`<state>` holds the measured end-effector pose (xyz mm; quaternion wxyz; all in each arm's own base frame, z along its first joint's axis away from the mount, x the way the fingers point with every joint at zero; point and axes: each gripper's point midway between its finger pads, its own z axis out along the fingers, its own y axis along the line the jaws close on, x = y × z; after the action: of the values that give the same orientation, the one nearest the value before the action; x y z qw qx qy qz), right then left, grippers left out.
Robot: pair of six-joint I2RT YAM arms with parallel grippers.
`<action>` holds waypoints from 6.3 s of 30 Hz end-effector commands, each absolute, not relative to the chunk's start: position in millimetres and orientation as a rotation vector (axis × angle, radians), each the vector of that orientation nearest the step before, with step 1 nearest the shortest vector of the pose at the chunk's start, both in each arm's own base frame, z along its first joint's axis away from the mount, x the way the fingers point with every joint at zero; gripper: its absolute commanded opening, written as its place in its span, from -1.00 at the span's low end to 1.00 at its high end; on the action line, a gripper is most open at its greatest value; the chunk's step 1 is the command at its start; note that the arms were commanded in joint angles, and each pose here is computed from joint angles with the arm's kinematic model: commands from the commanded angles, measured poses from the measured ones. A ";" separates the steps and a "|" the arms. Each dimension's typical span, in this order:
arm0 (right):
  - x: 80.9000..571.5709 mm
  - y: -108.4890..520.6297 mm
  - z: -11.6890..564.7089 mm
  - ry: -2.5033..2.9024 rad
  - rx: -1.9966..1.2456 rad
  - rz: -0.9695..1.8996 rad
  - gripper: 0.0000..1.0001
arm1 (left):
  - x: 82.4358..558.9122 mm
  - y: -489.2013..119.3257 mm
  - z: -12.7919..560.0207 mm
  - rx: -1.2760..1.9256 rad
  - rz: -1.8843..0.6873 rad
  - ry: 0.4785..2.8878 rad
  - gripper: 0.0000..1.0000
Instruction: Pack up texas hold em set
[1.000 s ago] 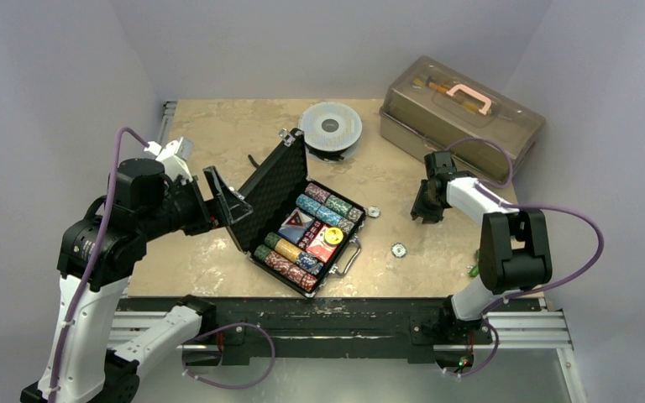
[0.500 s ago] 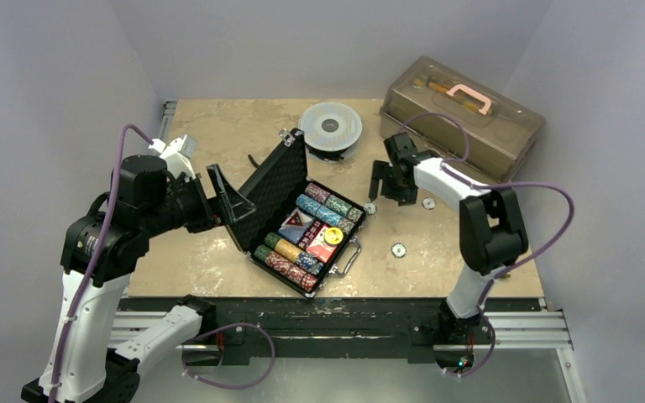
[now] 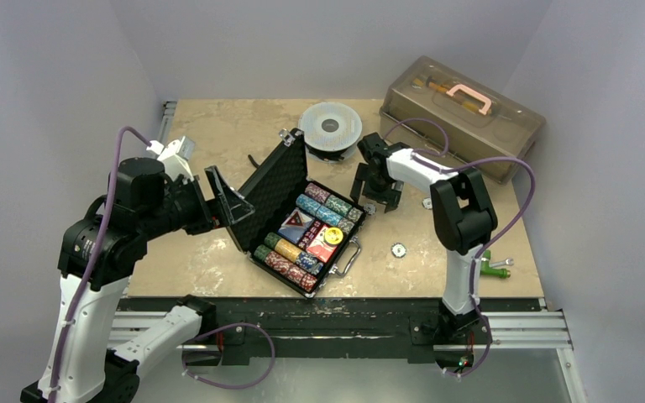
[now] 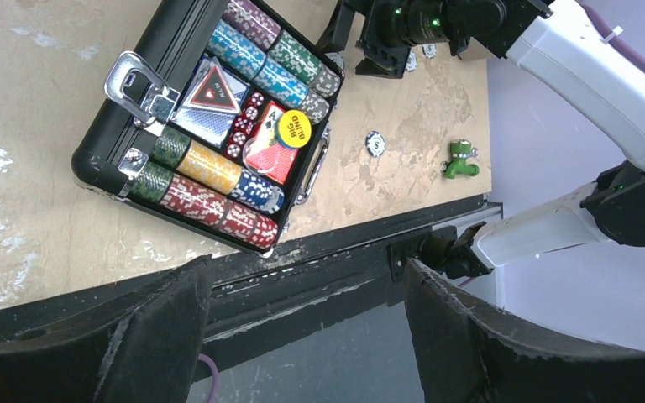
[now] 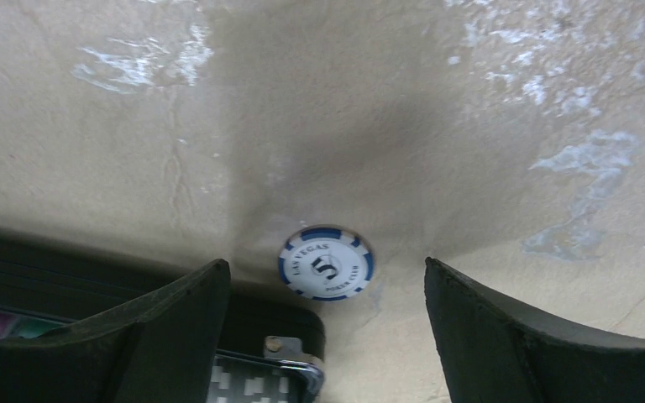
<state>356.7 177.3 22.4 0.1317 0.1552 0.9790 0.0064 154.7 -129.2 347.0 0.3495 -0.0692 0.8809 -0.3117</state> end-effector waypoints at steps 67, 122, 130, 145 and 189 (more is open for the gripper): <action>313.1 118.3 19.1 2.862 0.320 -0.036 -0.58 | 146.4 -129.8 348.8 -0.152 -0.833 2.261 0.60; 315.7 107.9 9.9 2.874 0.313 0.011 -0.05 | 150.8 -131.2 348.9 -0.135 -0.825 2.264 0.60; 313.2 105.4 5.3 2.889 0.293 -0.010 -0.23 | 148.2 -127.6 349.4 -0.143 -0.811 2.258 0.60; 314.4 103.0 35.8 2.831 0.264 0.010 -0.37 | 150.8 -130.0 350.4 -0.131 -0.816 2.262 0.60; 320.7 95.4 7.9 2.852 0.282 -0.018 -0.09 | 149.5 -130.9 349.1 -0.138 -0.827 2.265 0.60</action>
<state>311.1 94.1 14.2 0.1302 0.1003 0.9864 -0.0070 145.9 -128.3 343.5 0.3440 -0.0646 0.8820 -0.3156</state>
